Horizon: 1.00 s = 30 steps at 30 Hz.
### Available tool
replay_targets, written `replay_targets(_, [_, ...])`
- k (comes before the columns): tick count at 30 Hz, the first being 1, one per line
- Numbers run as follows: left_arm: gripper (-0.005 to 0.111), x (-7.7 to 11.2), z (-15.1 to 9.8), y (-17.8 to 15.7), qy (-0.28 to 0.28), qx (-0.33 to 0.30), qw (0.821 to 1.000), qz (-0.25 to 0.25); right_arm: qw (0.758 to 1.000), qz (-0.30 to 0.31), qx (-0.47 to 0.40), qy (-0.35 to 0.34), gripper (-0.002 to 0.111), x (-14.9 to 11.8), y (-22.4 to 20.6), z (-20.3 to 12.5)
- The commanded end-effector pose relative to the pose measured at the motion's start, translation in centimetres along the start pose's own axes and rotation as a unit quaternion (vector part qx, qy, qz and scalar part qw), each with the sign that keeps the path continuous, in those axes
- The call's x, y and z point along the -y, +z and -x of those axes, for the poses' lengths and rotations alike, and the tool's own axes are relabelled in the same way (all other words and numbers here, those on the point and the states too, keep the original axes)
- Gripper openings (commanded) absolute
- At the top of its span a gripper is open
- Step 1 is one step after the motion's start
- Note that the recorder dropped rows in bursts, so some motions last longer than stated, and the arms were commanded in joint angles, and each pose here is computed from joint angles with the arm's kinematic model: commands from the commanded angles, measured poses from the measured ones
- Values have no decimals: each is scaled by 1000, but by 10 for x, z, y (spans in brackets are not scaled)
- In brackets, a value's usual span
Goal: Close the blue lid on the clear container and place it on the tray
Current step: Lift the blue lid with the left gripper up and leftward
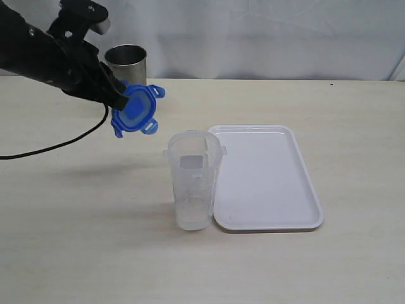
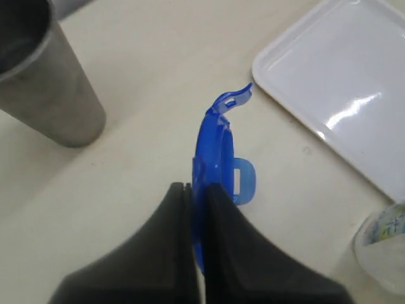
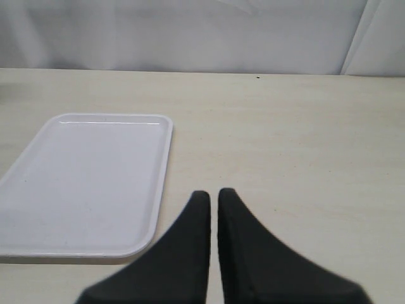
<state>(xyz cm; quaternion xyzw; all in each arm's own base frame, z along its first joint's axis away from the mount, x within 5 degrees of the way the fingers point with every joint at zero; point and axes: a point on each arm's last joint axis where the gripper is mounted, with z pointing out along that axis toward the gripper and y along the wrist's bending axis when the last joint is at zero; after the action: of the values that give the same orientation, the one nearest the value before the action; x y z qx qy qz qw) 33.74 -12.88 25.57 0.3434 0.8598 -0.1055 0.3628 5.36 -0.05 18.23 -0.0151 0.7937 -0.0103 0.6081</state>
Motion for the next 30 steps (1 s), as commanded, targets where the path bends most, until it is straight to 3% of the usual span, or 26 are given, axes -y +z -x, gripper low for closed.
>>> replay_targets(1, [0,0,17,-32,57,53,996,41,1000,-4,3,-6,5,1,0,0])
replay_targets(6, [0,12,31,-44,129,92,985,62,1000,-4,3,-6,5,1,0,0])
replay_targets(9, [0,28,38,-43,192,105,974,62,1000,-4,3,-6,5,1,0,0])
replay_targets(17, [0,51,60,-44,263,175,941,120,1000,-4,3,-6,5,1,0,0])
replay_targets(23, [0,72,64,-42,364,170,908,120,1000,-4,3,-6,5,1,0,0])
replay_targets(30, [0,86,61,-40,434,147,882,110,1000,-4,3,-6,5,1,0,0])
